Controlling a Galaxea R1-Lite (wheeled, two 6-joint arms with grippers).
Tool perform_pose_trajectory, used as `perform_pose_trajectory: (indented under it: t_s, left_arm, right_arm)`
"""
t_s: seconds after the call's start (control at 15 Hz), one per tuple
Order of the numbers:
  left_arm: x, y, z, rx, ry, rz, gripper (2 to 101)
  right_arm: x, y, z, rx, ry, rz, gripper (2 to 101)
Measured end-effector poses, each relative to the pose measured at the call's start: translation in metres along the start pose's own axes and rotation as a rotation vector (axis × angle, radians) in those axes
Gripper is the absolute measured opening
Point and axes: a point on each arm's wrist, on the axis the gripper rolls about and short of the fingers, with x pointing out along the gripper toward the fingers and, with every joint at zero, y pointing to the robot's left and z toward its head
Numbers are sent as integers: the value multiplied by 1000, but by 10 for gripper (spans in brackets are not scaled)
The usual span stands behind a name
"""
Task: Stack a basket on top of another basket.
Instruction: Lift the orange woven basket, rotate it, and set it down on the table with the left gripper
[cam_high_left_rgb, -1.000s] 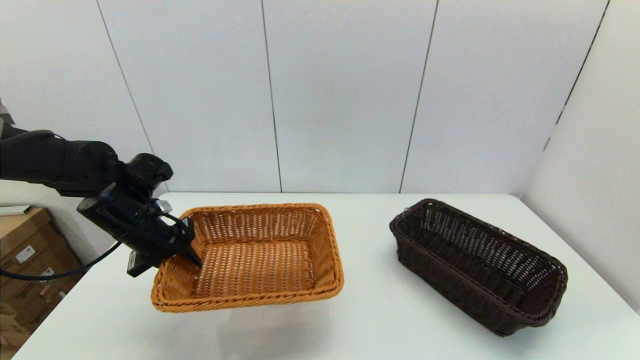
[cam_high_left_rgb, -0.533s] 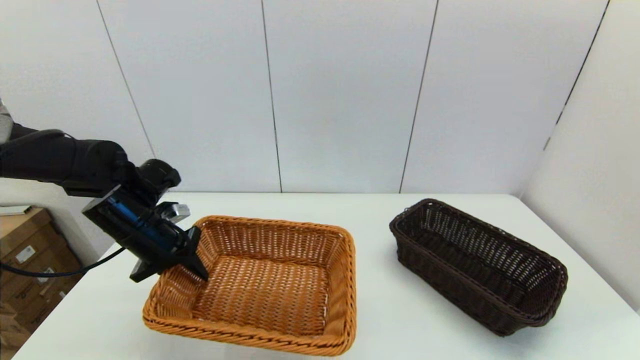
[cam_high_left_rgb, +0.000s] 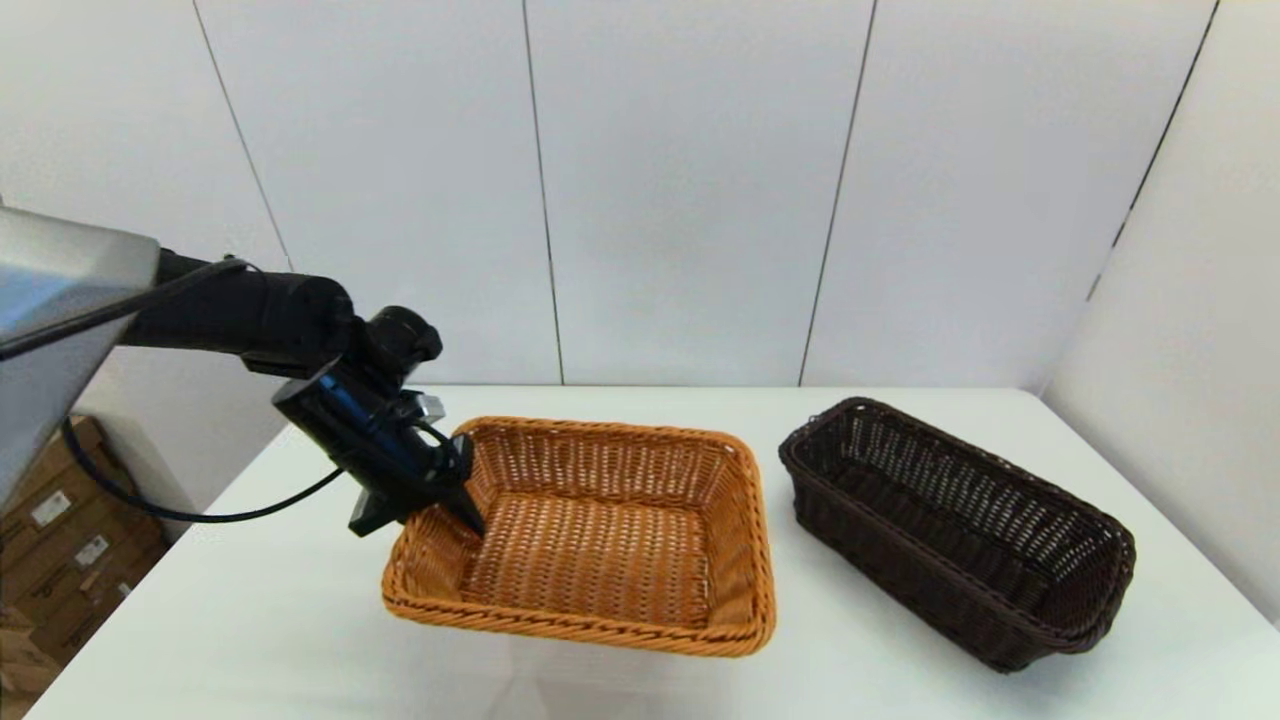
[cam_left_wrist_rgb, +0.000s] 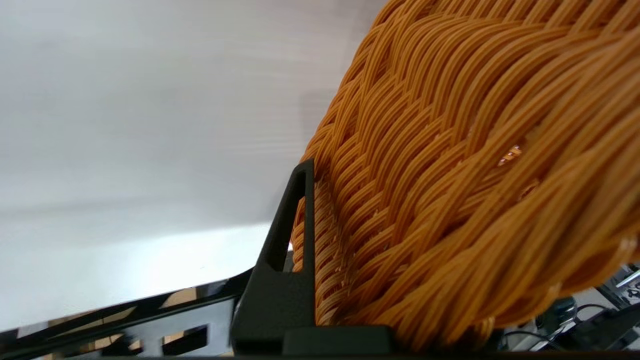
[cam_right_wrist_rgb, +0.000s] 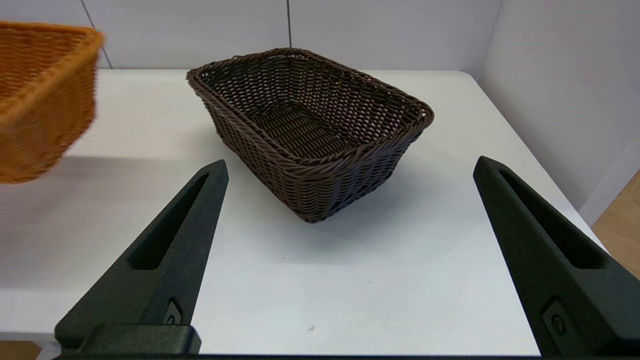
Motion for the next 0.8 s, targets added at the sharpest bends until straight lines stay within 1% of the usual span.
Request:
perform_pose_trajectory:
  t_s: [0.27, 0.67, 0.8]
  left_arm:
    - [18, -14, 9, -3, 13, 2, 252]
    - [41, -17, 20, -1, 42, 18, 251]
    - [47, -19, 23, -18, 47, 21, 251]
  right_arm:
    - [0, 0, 0, 0, 0, 0, 973]
    - [0, 0, 0, 0, 0, 0, 973]
    - [0, 0, 0, 0, 0, 0, 973]
